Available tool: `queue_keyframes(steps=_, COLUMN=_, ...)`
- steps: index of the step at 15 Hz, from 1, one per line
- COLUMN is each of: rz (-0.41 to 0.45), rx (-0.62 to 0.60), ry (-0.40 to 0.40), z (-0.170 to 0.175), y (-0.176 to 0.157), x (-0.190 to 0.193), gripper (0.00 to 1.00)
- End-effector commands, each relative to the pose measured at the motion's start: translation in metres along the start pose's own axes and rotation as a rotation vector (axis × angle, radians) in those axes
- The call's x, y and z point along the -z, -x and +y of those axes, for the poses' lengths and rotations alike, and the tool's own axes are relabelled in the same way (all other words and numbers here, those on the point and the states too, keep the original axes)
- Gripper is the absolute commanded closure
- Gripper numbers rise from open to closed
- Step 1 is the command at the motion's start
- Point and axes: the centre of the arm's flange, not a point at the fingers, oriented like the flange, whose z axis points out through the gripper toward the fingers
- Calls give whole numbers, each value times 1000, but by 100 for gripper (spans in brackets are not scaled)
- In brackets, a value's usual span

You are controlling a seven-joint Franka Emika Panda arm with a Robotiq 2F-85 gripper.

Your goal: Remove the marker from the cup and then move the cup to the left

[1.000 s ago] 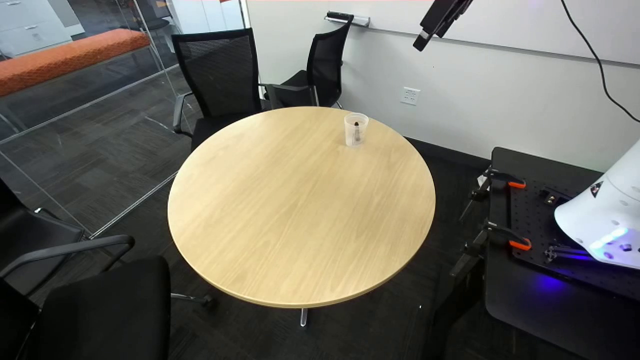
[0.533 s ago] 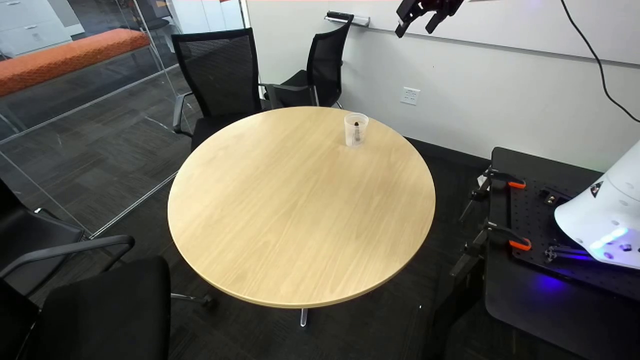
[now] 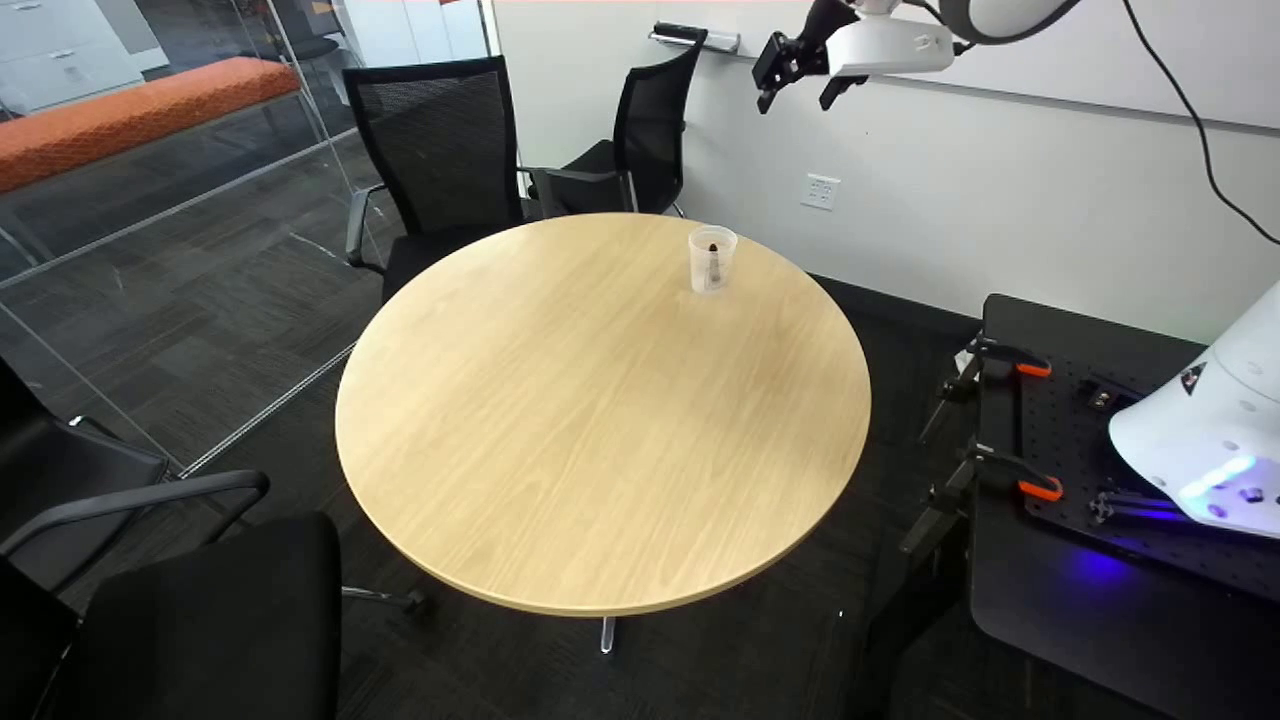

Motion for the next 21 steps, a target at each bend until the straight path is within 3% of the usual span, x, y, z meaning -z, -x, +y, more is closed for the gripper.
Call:
queue_keyframes(steps=1, rz=17, rx=-62, ry=8, z=-11, y=-7, x=-45, gripper=0)
queue_keyframes(steps=8, rz=-86, rx=-88, ry=12, z=-13, y=14, x=-116, gripper=0)
queue_keyframes(steps=13, rz=-150, rx=-84, ry=70, z=-8, y=25, x=-157, gripper=0)
queue_keyframes(steps=14, rz=-143, rx=-74, ry=67, z=-3, y=31, x=-143, gripper=0)
queue_keyframes(steps=21, rz=-153, rx=-93, ry=86, z=-6, y=29, x=-151, gripper=0)
